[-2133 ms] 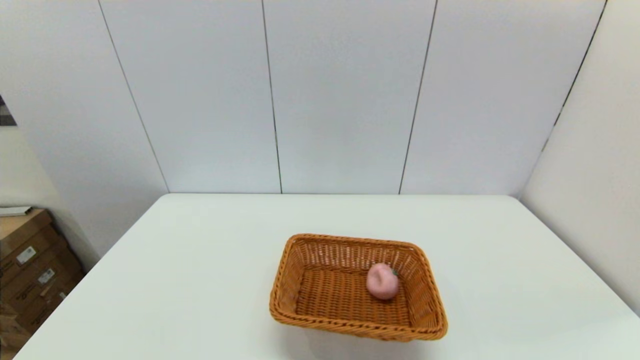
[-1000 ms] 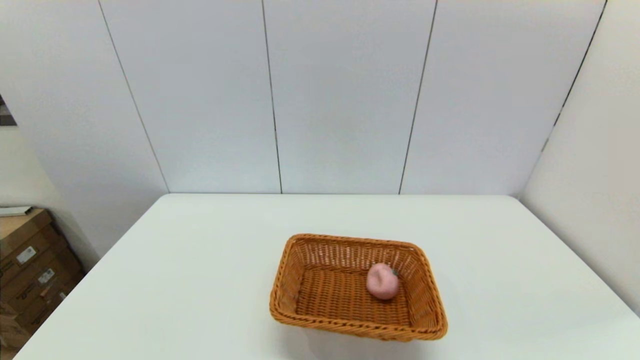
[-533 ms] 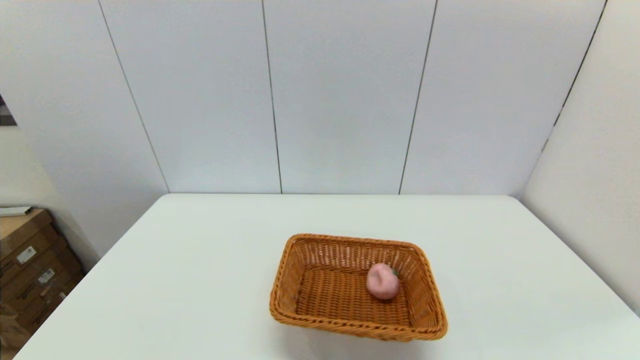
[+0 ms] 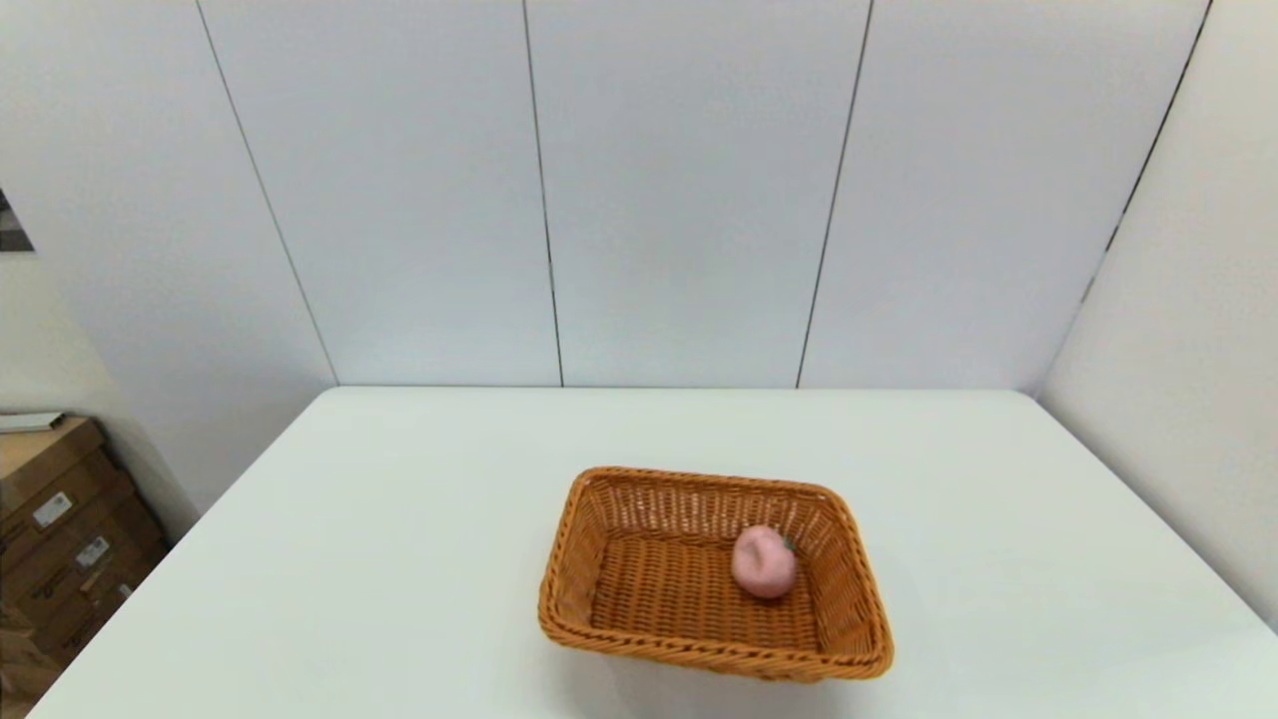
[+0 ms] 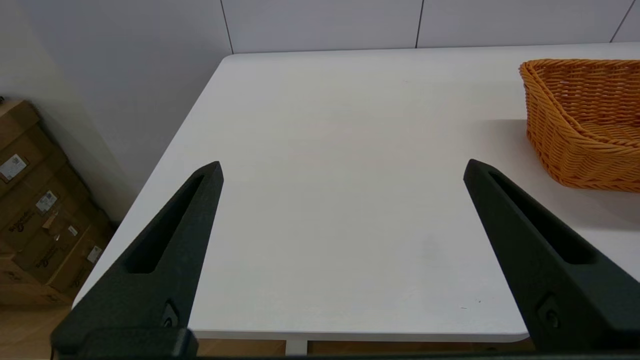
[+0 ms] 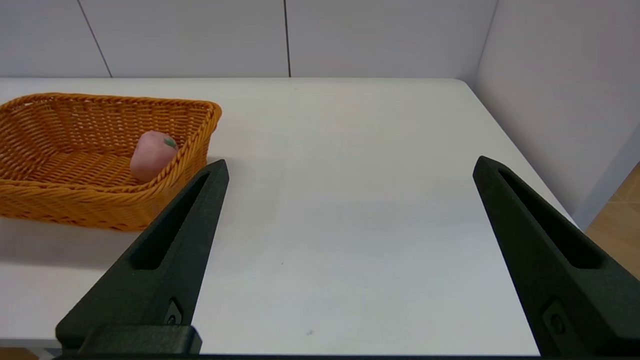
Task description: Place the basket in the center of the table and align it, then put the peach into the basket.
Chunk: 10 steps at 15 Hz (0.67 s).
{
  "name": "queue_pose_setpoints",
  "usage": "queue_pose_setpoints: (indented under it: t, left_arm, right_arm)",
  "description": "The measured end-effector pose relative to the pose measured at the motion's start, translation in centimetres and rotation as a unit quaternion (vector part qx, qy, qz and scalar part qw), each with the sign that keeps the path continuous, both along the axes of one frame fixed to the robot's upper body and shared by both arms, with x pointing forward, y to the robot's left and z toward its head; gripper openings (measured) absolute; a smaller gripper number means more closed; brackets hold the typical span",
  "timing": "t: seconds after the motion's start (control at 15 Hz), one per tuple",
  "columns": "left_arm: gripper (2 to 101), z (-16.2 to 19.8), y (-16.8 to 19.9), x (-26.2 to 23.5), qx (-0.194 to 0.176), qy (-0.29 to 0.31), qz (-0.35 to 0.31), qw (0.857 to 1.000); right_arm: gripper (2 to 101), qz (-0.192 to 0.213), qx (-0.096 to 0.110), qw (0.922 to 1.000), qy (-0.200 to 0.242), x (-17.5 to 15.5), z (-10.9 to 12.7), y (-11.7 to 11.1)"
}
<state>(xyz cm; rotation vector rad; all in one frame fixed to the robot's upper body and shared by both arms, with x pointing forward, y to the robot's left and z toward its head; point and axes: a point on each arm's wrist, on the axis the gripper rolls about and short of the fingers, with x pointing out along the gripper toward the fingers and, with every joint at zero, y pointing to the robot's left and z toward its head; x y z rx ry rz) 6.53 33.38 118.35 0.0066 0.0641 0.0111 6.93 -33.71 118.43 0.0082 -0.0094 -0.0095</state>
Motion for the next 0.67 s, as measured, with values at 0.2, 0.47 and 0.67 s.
queue_pose_setpoints:
  t: [0.2,0.47,0.67]
  left_arm:
    - [97.8,-0.01,0.00,0.00,0.000,0.000,0.000,1.000]
    - [97.8,-0.01,0.00,0.00,0.000,0.000,0.000,1.000]
    - [97.8,0.00,0.00,0.00,0.000,0.000,0.000,1.000]
  right_arm:
    - [97.1,0.000,0.002,1.0000,-0.002,-0.03,-0.02,0.00]
    - [97.1,0.000,0.002,1.0000,-0.002,-0.03,-0.01,0.00]
    - [97.1,0.000,0.002,1.0000,-0.002,-0.03,-0.01,0.00]
